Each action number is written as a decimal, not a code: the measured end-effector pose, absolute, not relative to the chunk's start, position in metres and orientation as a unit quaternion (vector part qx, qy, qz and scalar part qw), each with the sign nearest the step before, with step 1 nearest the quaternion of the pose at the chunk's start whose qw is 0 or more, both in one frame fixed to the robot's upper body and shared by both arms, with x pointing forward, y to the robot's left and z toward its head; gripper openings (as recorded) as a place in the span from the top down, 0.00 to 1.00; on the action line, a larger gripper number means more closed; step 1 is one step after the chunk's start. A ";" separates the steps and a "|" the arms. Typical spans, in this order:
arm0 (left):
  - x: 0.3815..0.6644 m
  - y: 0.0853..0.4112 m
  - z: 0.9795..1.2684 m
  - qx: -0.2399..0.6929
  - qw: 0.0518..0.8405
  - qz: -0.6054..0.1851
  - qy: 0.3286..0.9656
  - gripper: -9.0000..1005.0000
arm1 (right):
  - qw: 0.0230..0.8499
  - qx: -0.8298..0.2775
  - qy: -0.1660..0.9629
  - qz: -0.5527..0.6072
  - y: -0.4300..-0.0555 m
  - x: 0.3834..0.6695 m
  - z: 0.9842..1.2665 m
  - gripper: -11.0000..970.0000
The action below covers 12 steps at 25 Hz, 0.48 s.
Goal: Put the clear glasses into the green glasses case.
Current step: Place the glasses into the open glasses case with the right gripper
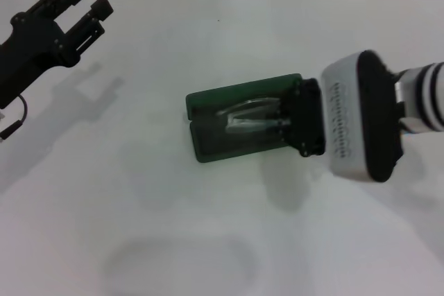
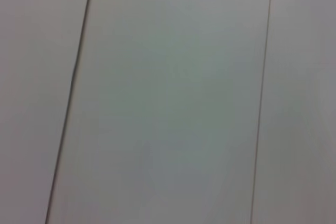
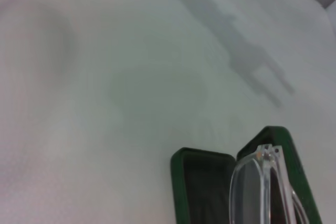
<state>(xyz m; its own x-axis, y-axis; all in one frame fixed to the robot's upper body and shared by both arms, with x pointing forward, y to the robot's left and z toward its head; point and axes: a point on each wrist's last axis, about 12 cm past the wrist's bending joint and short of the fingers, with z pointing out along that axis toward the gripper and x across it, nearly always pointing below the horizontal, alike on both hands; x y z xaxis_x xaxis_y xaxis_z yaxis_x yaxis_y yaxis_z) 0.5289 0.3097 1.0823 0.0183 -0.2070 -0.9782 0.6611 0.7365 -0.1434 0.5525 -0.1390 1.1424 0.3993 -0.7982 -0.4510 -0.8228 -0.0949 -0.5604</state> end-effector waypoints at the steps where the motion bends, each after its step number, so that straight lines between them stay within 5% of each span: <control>1: 0.529 0.309 1.082 0.181 0.690 -0.315 0.626 0.41 | 0.392 -0.741 0.545 0.014 -0.137 0.552 1.141 0.87; 12: 0.530 0.307 1.082 0.184 0.688 -0.317 0.626 0.41 | 0.403 -0.754 0.518 -0.026 -0.123 0.551 1.128 0.87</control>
